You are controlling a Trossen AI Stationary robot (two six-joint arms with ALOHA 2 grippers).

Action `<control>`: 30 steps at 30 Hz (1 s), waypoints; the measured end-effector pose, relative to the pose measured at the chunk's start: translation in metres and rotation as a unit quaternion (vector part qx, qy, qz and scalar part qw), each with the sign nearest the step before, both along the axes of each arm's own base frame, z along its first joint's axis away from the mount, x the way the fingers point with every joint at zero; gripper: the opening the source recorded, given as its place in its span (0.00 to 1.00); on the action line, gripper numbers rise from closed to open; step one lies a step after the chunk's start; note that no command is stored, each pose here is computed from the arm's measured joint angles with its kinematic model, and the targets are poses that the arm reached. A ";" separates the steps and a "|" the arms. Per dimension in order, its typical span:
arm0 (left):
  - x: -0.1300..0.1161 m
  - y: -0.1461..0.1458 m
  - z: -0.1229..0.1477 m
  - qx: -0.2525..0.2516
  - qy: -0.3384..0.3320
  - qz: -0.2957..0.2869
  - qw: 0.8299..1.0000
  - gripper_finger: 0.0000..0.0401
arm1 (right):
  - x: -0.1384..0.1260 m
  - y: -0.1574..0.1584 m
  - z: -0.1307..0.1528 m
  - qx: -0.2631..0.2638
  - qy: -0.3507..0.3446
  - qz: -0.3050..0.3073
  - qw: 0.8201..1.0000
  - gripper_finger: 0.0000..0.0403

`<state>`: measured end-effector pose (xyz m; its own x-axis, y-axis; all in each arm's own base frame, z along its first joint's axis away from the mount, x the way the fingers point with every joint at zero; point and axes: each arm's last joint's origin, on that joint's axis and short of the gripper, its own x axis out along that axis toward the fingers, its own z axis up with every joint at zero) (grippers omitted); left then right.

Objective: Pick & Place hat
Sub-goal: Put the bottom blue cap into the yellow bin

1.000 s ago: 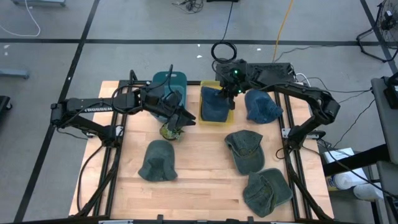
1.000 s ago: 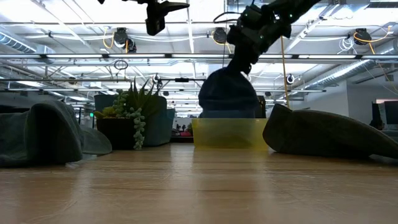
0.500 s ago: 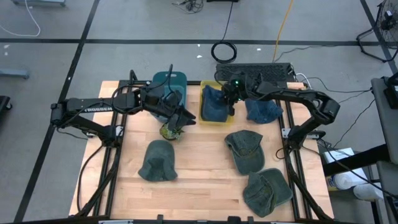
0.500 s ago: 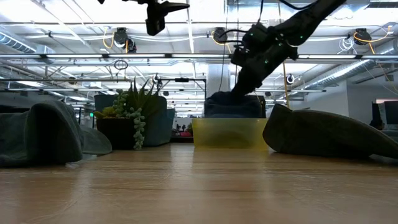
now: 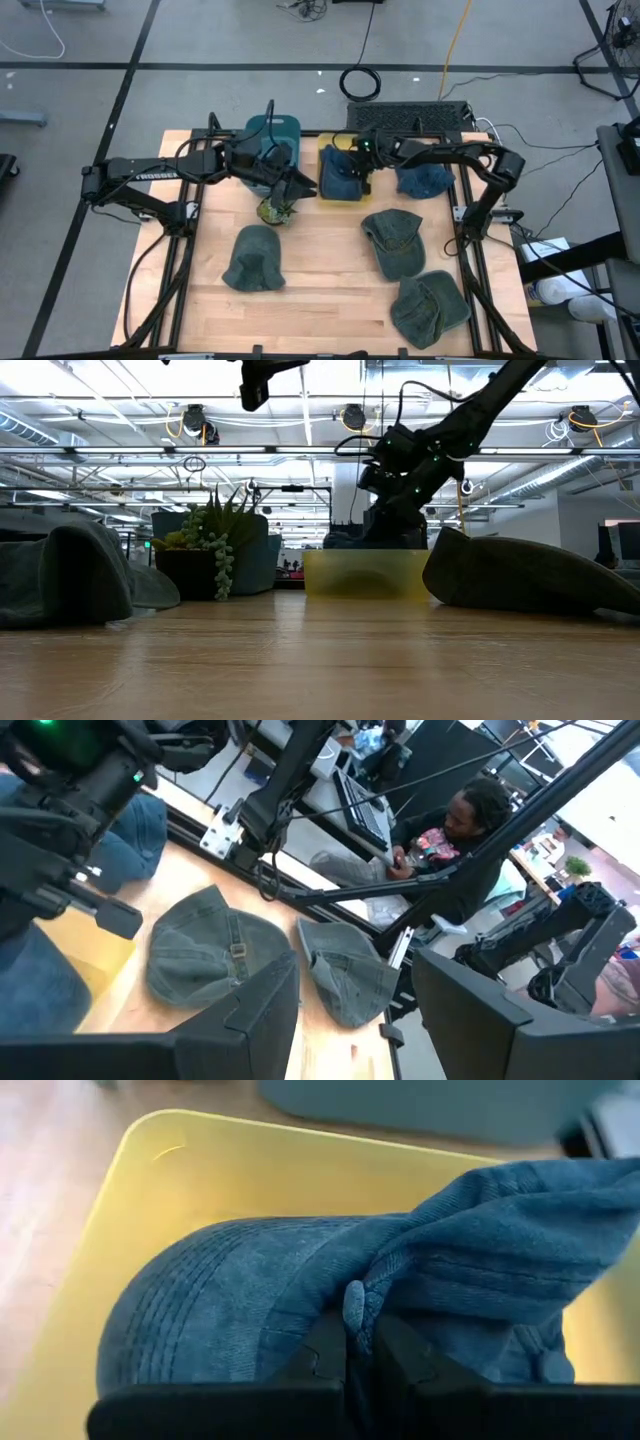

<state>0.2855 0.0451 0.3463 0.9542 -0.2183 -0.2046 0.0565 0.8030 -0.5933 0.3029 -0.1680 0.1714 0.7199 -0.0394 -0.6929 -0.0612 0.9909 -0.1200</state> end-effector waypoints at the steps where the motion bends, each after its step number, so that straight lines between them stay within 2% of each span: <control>1: 0.000 0.000 0.000 -0.001 0.000 -0.001 1.000 0.50 | 0.002 0.001 -0.001 -0.003 -0.003 0.010 1.000 0.01; 6: 0.000 0.000 0.000 -0.002 -0.001 -0.003 1.000 0.50 | 0.005 -0.001 -0.010 -0.007 -0.003 0.014 1.000 0.02; 9: 0.000 0.000 0.000 -0.002 -0.001 -0.003 1.000 0.50 | 0.004 -0.003 -0.013 -0.003 0.005 0.010 1.000 0.07; 19: 0.000 0.000 0.000 -0.005 -0.001 -0.008 1.000 0.50 | -0.001 -0.005 -0.006 -0.020 0.015 -0.011 1.000 0.37; 25: 0.000 -0.002 0.000 -0.010 -0.001 -0.030 0.999 0.51 | -0.007 -0.001 0.015 -0.037 -0.006 -0.017 0.999 0.56; 30: 0.000 -0.002 0.000 -0.008 -0.002 -0.030 1.000 0.50 | -0.012 0.001 0.040 -0.065 -0.037 -0.040 0.996 0.64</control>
<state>0.2851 0.0434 0.3466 0.9399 -0.2788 -0.1970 0.1067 0.7879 -0.6065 0.2905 -0.1675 0.2109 0.7599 -0.1849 -0.6232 0.0319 0.9682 -0.2483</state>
